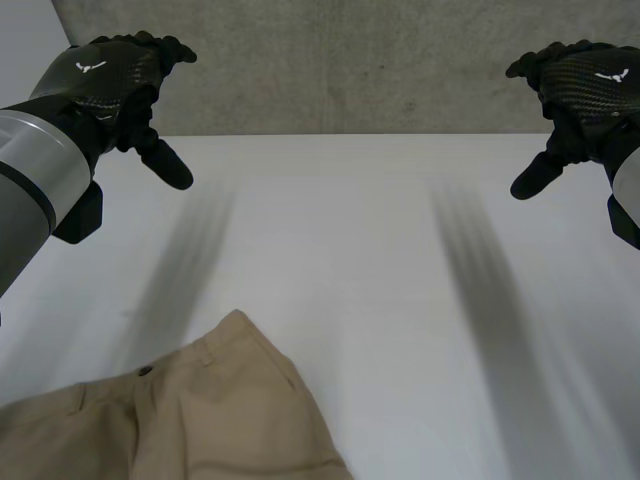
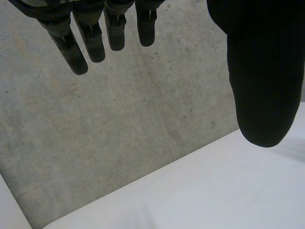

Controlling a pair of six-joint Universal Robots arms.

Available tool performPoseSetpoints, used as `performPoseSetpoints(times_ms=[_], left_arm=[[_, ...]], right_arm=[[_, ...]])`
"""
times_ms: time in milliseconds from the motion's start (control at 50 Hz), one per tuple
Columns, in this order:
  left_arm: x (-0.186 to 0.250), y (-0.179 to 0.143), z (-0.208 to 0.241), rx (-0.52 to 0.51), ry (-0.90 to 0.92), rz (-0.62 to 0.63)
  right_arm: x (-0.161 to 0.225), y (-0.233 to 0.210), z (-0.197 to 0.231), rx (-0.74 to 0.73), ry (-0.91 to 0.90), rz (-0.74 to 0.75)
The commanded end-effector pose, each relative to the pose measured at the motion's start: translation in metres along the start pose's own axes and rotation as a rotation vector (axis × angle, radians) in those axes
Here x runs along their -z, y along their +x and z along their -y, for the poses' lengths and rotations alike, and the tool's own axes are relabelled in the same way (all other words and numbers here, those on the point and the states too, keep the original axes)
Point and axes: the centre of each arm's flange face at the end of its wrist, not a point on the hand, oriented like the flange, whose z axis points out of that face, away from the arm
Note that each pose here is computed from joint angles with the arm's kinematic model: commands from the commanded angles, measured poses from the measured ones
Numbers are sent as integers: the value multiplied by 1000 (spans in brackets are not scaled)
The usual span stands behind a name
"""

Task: Fold the shorts.

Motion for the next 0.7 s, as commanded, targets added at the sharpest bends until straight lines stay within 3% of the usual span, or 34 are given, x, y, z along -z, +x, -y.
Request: performPoseSetpoints(times_ms=[20, 180, 200, 280, 360, 460, 700], left_arm=[[-3, 2, -7, -36, -30, -11], [2, 28, -47, -235, -165, -169], [10, 44, -63, -308, -209, -271], [27, 68, -97, -440, -286, -420], [36, 76, -126, -550, -345, -484], [36, 79, -154, -605, -407, -526], [31, 82, -187, -616, -458, -544]], right_arm=[[0, -8, -2, 46, 4, 85], [-3, -22, -21, 159, -30, 210], [-3, -22, -21, 159, -30, 210], [-6, -23, -27, 158, -50, 220], [-6, -24, -30, 157, -58, 228], [-6, -25, -33, 158, -65, 236], [-9, -28, -46, 156, -107, 245]])
